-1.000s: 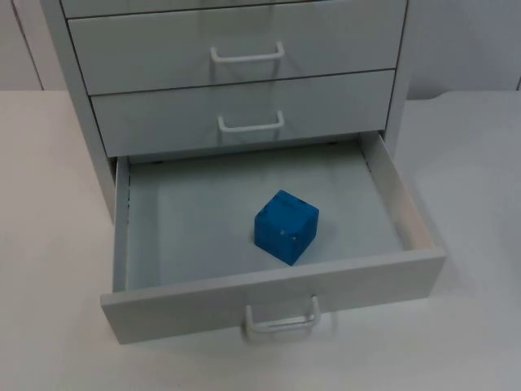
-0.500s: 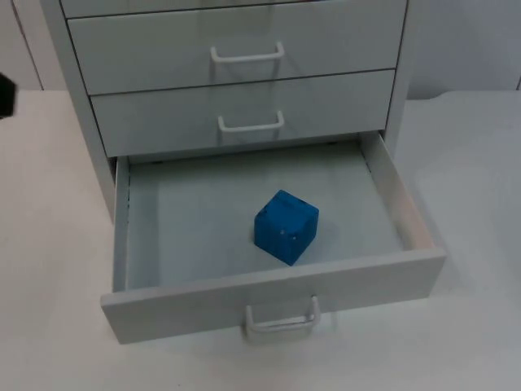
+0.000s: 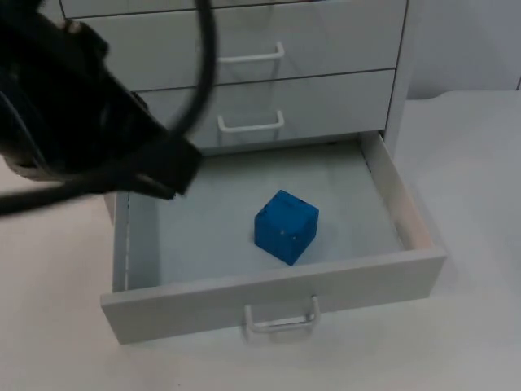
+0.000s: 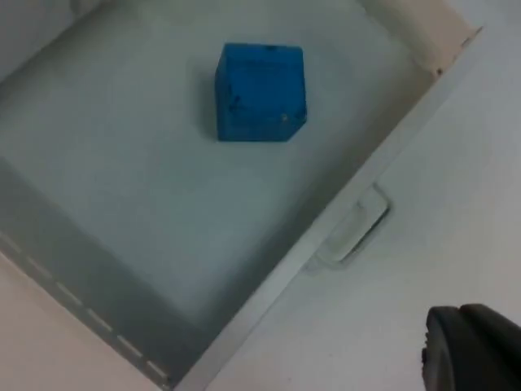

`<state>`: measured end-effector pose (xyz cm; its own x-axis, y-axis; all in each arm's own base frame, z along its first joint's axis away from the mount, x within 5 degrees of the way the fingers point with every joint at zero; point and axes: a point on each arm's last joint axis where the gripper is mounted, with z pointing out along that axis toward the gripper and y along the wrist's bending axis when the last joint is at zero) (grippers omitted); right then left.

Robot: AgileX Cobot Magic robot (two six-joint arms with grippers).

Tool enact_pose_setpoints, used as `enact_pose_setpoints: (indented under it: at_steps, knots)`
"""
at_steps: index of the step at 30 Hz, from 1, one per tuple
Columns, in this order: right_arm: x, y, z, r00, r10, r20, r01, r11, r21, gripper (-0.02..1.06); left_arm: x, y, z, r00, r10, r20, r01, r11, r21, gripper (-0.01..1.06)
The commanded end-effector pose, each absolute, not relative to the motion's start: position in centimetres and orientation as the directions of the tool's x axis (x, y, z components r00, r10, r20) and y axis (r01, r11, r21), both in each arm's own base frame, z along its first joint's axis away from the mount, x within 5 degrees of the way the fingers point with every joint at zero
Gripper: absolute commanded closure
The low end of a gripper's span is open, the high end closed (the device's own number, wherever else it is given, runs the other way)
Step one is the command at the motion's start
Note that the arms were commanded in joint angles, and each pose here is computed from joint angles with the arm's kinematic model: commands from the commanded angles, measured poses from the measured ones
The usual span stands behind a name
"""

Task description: Open the drawer with the left hand, place the block into the drawer with the right hand, then close the drawer with the left hand.

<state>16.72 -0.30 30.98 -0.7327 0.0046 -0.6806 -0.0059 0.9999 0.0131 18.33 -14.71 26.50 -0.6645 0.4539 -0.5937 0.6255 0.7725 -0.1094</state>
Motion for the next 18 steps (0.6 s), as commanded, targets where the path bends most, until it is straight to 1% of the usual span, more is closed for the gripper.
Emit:
enact_pose_setpoints:
  at_steps: [1,4,5,6,8,9,10,11,13,14,15,18]
  knots:
    - [16.7,-0.2,31.1,-0.724,-0.009,-0.69,-0.017,1.0,0.005,-0.01,18.2,-16.0,26.5,-0.642,0.511,-0.572,0.634,0.773,-0.022,1.05]
    - [16.7,-0.2,31.0,-0.725,-0.009,-0.689,-0.017,1.0,0.005,-0.01,17.9,-17.7,25.8,-0.558,0.646,-0.521,0.692,0.709,0.139,1.05]
    - [16.7,-0.2,31.0,-0.725,-0.009,-0.689,-0.017,1.0,0.005,-0.01,17.9,-17.7,25.8,-0.558,0.646,-0.521,0.692,0.709,0.139,1.05]
    - [16.7,-0.2,31.0,-0.725,-0.009,-0.689,-0.017,1.0,0.005,-0.01,17.8,-18.3,25.4,-0.502,0.706,-0.5,0.717,0.663,0.216,1.05]
    - [16.7,-0.2,31.0,-0.725,-0.009,-0.689,-0.017,1.0,0.005,-0.01,17.3,-19.6,24.5,-0.439,0.773,-0.458,0.739,0.601,0.306,1.05]
    - [16.7,-0.2,31.0,-0.725,-0.009,-0.689,-0.017,1.0,0.005,-0.01,17.0,-20.3,23.9,-0.416,0.797,-0.437,0.747,0.574,0.336,1.05]
    - [16.7,-0.2,31.0,-0.725,-0.009,-0.689,-0.017,1.0,0.005,-0.01,17.0,-20.3,23.9,-0.416,0.797,-0.437,0.747,0.574,0.336,1.05]
    - [16.7,-0.2,31.0,-0.725,-0.009,-0.689,-0.017,1.0,0.005,-0.01,16.7,-21.3,23.0,-0.387,0.828,-0.406,0.748,0.539,0.387,1.05]
    - [16.7,-0.2,31.0,-0.725,-0.009,-0.689,-0.017,1.0,0.005,-0.01,16.4,-22.4,21.6,-0.348,0.866,-0.36,0.761,0.485,0.432,1.05]
    - [16.7,-0.2,31.0,-0.725,-0.009,-0.689,-0.017,1.0,0.005,-0.01,16.2,-23.0,21.0,-0.328,0.88,-0.344,0.764,0.461,0.452,1.05]
    - [16.7,-0.2,31.0,-0.725,-0.009,-0.689,-0.017,1.0,0.005,-0.01,16.2,-23.0,21.0,-0.328,0.88,-0.344,0.764,0.461,0.452,1.05]
    - [16.7,-0.2,31.0,-0.725,-0.009,-0.689,-0.017,1.0,0.005,-0.01,16.0,-24.5,18.8,-0.268,0.92,-0.285,0.765,0.383,0.518,1.05]
